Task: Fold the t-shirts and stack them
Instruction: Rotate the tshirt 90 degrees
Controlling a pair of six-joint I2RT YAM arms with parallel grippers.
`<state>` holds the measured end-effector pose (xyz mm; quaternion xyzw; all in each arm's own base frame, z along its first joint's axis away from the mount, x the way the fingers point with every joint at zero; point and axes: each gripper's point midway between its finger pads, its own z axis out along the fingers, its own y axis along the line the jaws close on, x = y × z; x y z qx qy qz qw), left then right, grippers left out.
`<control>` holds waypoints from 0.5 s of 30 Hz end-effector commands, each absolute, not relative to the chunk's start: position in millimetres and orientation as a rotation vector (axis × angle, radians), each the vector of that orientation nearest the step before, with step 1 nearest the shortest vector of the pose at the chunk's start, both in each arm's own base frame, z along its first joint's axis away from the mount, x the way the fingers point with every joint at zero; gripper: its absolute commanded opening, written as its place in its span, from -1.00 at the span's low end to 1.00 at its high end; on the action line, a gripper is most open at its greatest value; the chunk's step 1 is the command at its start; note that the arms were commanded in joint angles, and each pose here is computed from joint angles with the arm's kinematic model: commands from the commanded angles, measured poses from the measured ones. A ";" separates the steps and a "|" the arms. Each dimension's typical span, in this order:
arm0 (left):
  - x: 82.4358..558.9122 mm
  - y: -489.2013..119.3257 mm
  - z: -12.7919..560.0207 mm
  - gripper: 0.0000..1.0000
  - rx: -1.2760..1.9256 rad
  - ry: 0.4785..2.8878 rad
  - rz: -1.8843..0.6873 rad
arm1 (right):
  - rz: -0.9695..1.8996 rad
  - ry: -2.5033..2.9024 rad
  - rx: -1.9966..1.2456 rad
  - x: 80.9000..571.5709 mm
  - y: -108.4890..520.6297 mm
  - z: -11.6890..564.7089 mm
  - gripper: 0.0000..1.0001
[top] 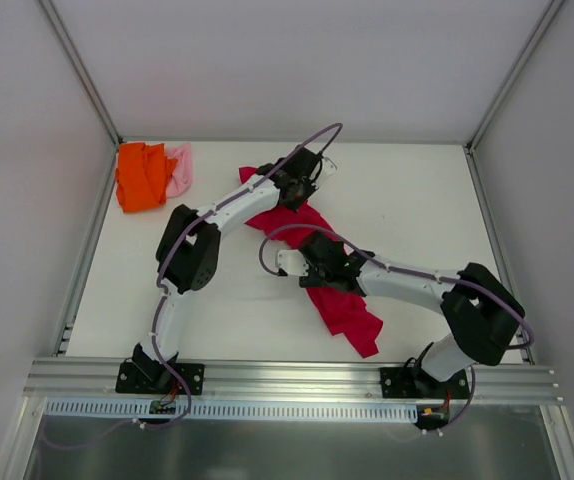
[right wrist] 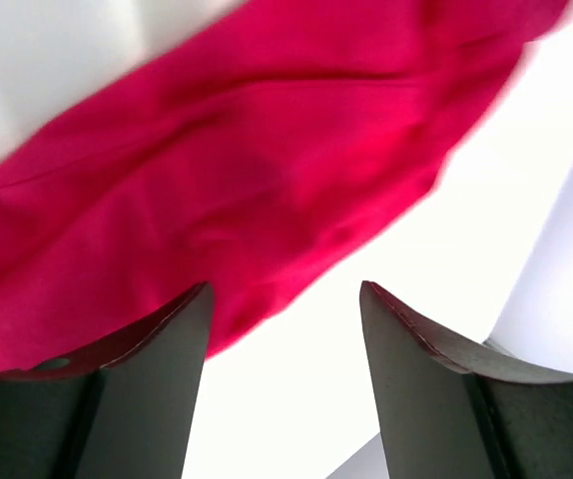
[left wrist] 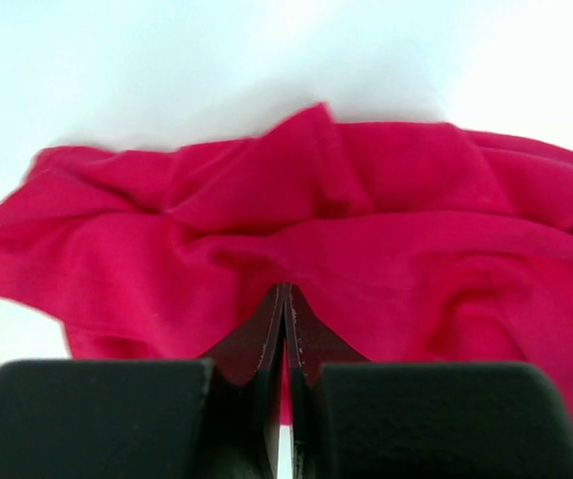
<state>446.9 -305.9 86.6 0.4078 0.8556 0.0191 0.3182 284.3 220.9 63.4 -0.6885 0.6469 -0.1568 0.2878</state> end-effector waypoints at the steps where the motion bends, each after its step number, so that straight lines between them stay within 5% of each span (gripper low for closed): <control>1: 455.4 -306.3 129.5 -1.00 1.007 2.159 0.063 | -0.412 1.656 -1.692 303.5 231.6 104.9 0.27; 11: 484.4 -249.1 114.1 -0.95 0.817 2.258 0.230 | -0.466 1.694 -1.521 321.0 194.3 135.4 0.33; 15: 496.1 -220.2 103.9 -1.00 0.676 2.368 0.292 | -0.467 1.765 -1.439 326.7 169.1 140.3 -0.51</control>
